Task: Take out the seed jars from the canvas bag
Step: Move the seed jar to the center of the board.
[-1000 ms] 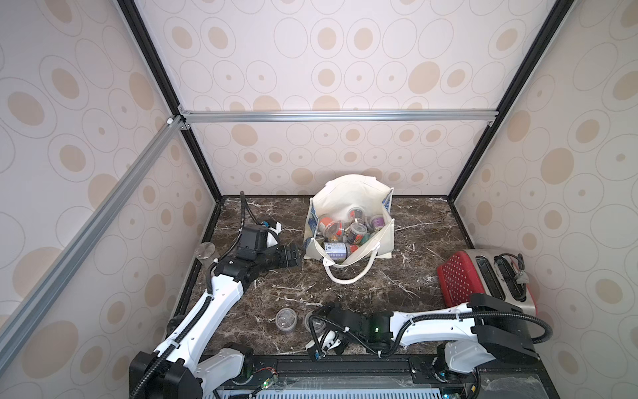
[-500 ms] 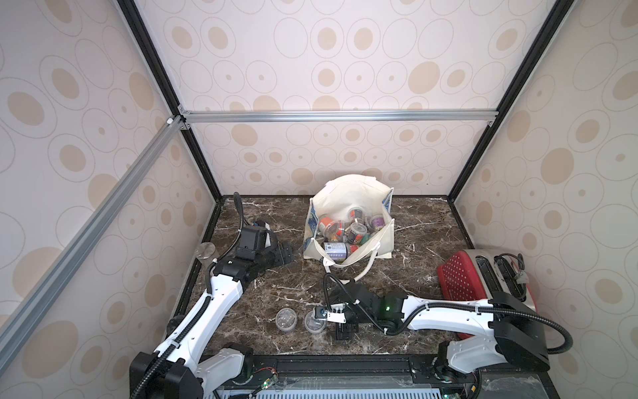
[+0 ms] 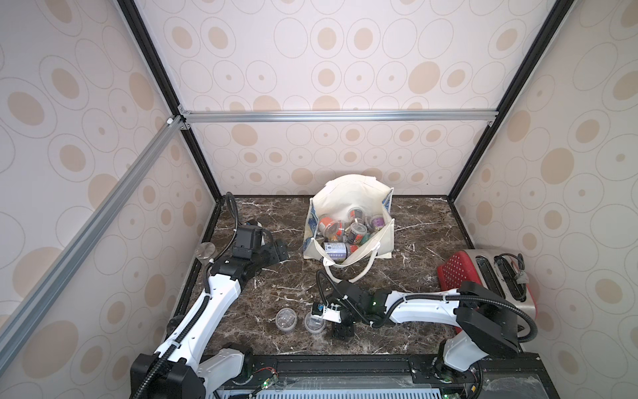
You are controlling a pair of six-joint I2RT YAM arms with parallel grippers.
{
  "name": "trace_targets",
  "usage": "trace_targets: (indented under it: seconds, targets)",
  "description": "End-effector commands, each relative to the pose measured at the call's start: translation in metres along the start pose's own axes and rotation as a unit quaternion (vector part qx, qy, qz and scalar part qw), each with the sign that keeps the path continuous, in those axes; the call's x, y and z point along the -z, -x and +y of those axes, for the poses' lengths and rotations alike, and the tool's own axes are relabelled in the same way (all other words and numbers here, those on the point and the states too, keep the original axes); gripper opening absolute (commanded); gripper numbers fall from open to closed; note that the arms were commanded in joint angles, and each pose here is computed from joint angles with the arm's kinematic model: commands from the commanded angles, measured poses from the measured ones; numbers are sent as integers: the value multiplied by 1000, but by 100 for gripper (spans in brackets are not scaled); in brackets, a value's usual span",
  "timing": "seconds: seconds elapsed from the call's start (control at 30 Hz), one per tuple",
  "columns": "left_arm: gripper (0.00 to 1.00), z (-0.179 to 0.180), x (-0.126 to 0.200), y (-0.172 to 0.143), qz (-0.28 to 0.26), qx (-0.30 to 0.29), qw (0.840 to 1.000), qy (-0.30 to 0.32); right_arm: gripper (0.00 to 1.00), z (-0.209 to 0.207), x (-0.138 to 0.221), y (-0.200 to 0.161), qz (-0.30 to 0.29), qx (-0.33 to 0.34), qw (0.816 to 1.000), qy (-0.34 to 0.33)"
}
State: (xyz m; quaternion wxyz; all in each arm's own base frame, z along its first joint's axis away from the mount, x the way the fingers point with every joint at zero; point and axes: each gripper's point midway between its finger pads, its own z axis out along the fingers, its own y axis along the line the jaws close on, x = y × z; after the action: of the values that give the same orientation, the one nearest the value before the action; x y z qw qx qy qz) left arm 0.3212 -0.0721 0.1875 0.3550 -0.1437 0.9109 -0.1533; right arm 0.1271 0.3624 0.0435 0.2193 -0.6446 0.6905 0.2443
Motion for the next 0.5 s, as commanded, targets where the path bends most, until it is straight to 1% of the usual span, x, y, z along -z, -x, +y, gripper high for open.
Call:
trace_targets:
  seconds: [0.0, 0.07, 0.17, 0.23, 0.3, 0.4, 0.47]
  targets:
    - [98, -3, 8, 19, -25, 13, 1000, -6, 75, 0, -11, 35, -40, 5, 999, 8]
    - [98, -5, 8, 23, -28, 12, 999, -10, 72, -3, -22, 48, -52, 6, 999, 8]
    - [98, -9, 10, 29, -35, 6, 999, -19, 70, -10, -32, 66, -68, 3, 998, 4]
    - [98, -14, 12, 34, -38, -5, 999, -25, 70, -7, -34, 75, -75, 5, 997, 13]
    - [98, -19, 13, 39, -42, -17, 998, -32, 72, -3, -30, 78, -77, 9, 997, 18]
    - [98, -33, 14, 45, -47, -26, 997, -64, 81, -1, -15, 70, -74, 15, 997, 4]
    - [97, -45, 15, 49, -50, -26, 994, -96, 87, 1, 2, 64, -73, 21, 997, -9]
